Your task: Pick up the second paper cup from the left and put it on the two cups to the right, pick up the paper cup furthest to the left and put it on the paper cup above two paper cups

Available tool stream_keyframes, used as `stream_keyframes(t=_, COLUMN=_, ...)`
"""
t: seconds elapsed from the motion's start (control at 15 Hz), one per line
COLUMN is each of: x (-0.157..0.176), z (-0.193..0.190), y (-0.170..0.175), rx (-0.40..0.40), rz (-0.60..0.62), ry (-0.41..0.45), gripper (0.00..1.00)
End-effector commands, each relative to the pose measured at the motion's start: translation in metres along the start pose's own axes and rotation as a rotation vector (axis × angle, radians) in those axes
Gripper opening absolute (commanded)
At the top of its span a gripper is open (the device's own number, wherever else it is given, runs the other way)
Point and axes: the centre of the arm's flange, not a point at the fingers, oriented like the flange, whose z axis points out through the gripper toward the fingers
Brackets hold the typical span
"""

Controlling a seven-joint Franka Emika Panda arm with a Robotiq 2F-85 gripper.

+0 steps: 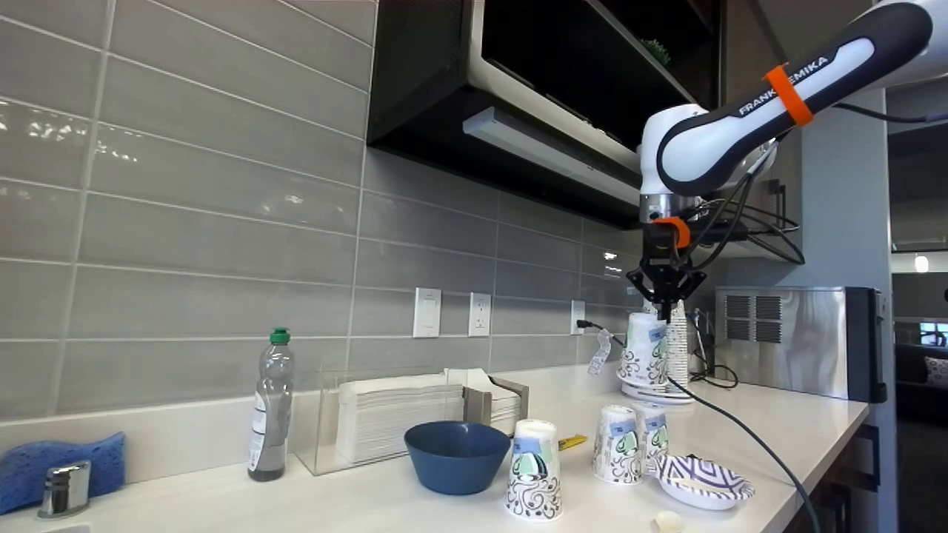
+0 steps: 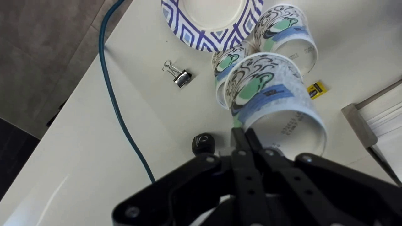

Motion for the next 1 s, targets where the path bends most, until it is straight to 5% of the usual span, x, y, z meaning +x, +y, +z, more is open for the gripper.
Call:
stream_keyframes(t=0.0, x=0.007, z=0.010, y=-0.003, rx=0.014, rz=-0.021, ry=-0.057, gripper=0.01)
stream_keyframes(t=0.93, x=0.035, z=0.041, y=-0.014, rx=0.019, rz=-0.018, ry=-0.085, gripper=0.01)
